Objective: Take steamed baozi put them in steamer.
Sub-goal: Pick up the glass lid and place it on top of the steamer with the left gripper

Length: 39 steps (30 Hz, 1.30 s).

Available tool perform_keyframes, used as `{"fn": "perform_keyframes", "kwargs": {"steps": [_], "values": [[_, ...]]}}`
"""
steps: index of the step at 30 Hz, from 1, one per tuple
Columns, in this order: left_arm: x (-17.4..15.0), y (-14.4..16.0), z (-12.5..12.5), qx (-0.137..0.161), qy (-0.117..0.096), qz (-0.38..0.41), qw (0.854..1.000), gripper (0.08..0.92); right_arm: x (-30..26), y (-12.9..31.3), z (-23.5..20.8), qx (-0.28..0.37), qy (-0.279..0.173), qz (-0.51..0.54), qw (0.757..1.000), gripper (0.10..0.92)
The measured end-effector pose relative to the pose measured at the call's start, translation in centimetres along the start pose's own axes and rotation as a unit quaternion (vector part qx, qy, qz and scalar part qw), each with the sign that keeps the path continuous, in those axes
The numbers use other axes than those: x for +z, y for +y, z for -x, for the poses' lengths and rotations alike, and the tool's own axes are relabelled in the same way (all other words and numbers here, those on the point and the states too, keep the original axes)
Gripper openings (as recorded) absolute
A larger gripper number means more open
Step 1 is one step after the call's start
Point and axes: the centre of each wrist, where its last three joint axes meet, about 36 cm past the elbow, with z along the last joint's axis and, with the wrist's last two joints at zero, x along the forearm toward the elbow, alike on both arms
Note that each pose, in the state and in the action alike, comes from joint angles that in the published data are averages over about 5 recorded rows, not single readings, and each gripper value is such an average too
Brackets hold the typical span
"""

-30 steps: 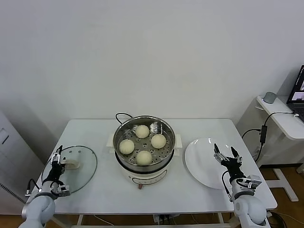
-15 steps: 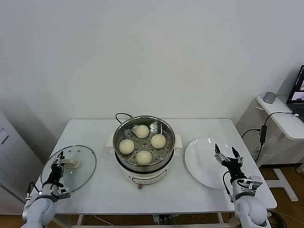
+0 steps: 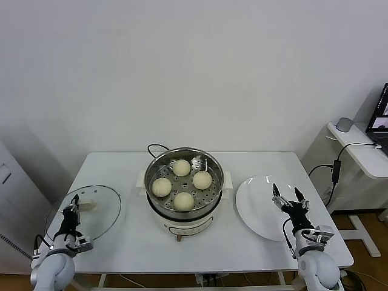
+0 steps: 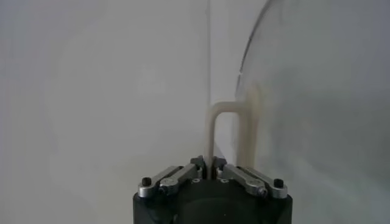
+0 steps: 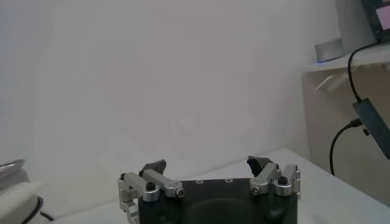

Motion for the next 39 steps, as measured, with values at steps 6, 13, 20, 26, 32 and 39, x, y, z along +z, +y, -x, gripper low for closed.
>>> {"fn": "perform_keyframes", "kwargs": {"steps": [6,13,20,26,32,39], "values": [[-3.4,3.8,-1.8,-0.021,0.066,-0.018,0.997,0.131,-0.3,0.0,-0.1,-0.001,-0.002,0.000,1.000,0.823],[-8.2,9.1,-3.9,-0.050,0.118,-0.045,0.991,0.131,-0.8,-0.2,-0.3,-0.003,0.002,-0.004,1.000,0.823],[-13.3,14.1,-6.3,-0.065,0.128,-0.072,0.987,0.131,-0.8,-0.3,-0.5,-0.005,0.010,-0.008,1.000,0.823],[-16.8,16.8,-7.8,-0.068,0.127,-0.095,0.985,0.131,-0.7,-0.5,-0.7,-0.004,0.016,-0.012,1.000,0.823],[-20.7,18.7,-8.8,-0.064,0.107,-0.116,0.985,0.131,-0.5,-0.5,-0.8,-0.003,0.020,-0.015,1.000,0.823],[-26.3,20.7,-9.5,-0.054,0.046,-0.138,0.988,0.131,-0.6,-0.7,-1.3,-0.003,0.026,-0.018,0.999,0.823]]}}
